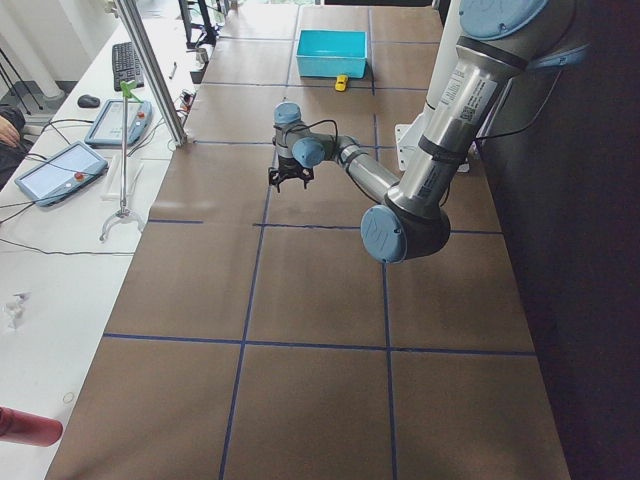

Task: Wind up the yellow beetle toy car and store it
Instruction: 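Release the car and raise the left arm away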

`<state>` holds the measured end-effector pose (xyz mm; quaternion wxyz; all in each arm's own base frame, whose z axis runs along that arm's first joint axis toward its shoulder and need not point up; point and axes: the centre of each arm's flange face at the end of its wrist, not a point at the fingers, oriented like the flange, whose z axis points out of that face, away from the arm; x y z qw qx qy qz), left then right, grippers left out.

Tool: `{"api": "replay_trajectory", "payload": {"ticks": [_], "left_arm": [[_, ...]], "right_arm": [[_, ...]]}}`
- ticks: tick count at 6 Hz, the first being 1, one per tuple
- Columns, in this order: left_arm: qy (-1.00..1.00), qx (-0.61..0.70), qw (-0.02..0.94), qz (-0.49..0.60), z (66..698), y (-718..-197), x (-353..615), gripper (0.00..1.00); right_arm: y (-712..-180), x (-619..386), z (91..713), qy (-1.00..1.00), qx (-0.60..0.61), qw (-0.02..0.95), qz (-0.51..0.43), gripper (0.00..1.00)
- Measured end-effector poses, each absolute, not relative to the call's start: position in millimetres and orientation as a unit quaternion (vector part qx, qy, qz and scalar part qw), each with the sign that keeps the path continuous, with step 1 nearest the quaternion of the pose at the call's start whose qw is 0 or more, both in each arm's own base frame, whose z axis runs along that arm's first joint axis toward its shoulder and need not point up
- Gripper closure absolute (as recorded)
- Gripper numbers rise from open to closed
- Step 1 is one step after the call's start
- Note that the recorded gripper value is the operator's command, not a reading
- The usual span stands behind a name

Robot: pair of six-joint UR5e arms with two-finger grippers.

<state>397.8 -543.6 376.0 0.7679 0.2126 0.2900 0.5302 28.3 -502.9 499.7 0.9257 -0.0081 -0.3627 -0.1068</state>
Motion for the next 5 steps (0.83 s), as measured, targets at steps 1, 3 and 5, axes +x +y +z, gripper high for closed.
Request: {"api": "replay_trajectory", "payload": {"ticks": [1, 3, 5], "left_arm": [[0.296, 0.196, 0.781, 0.513, 383.2, -556.2, 374.5, 0.0], [0.301, 0.177, 0.807, 0.477, 408.2, -575.5, 323.9, 0.0], [0.33, 0.148, 0.823, 0.438, 450.1, -577.8, 269.4, 0.0]], "right_arm": [[-505.9, 27.7, 495.3, -0.362, -0.004, 0.926, -0.108, 0.0], [-514.4, 20.1, 480.0, -0.359, 0.009, 0.925, -0.124, 0.0], [-523.0, 4.9, 450.0, -0.349, 0.033, 0.924, -0.152, 0.0]]}}
